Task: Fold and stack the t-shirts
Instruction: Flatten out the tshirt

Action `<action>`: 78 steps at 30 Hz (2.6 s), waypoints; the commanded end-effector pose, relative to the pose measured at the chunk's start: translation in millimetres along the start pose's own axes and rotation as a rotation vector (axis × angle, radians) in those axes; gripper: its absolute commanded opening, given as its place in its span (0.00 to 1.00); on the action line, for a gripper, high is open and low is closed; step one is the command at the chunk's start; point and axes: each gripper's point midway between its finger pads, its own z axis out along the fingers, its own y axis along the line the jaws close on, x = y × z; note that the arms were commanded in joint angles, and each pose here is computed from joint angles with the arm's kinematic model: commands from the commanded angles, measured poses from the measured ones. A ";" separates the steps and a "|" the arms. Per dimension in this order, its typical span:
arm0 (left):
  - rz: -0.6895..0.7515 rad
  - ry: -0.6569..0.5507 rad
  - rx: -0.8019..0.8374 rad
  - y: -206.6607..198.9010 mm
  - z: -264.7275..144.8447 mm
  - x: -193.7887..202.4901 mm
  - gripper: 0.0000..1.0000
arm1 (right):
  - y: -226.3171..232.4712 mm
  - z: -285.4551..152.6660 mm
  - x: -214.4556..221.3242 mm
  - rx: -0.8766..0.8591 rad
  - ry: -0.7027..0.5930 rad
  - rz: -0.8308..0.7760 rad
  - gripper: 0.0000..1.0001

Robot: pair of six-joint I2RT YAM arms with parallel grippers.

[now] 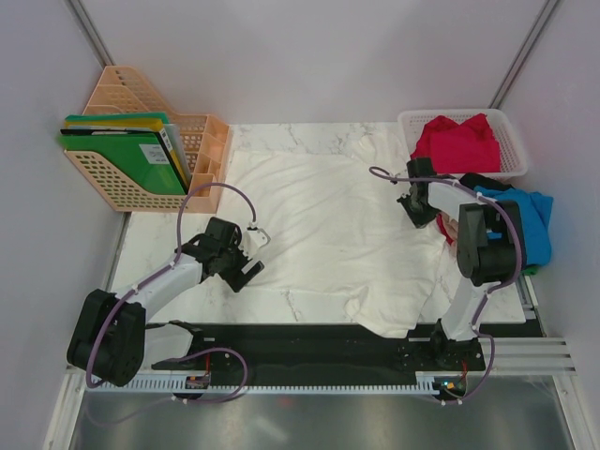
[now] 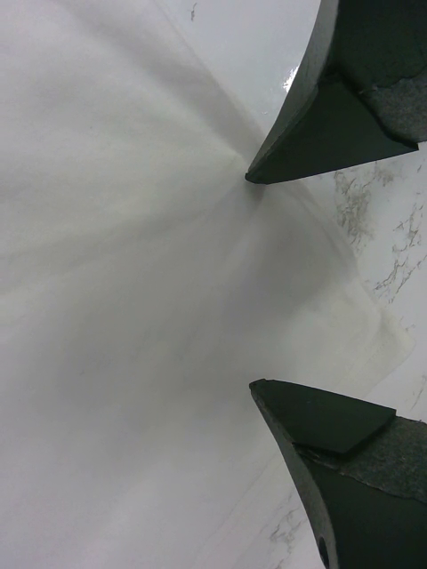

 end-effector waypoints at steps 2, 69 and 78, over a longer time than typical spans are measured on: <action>-0.004 0.085 0.037 -11.1 0.1 21.7 0.98 | 2.9 -13.9 14.1 -0.014 0.008 -0.032 0.00; -0.005 0.139 0.029 -12.4 5.8 37.6 0.98 | -43.3 27.6 -69.7 0.144 -0.214 0.196 0.00; -0.006 0.137 0.028 -11.1 5.6 35.0 0.98 | -38.6 38.0 -60.3 0.143 -0.183 0.183 0.00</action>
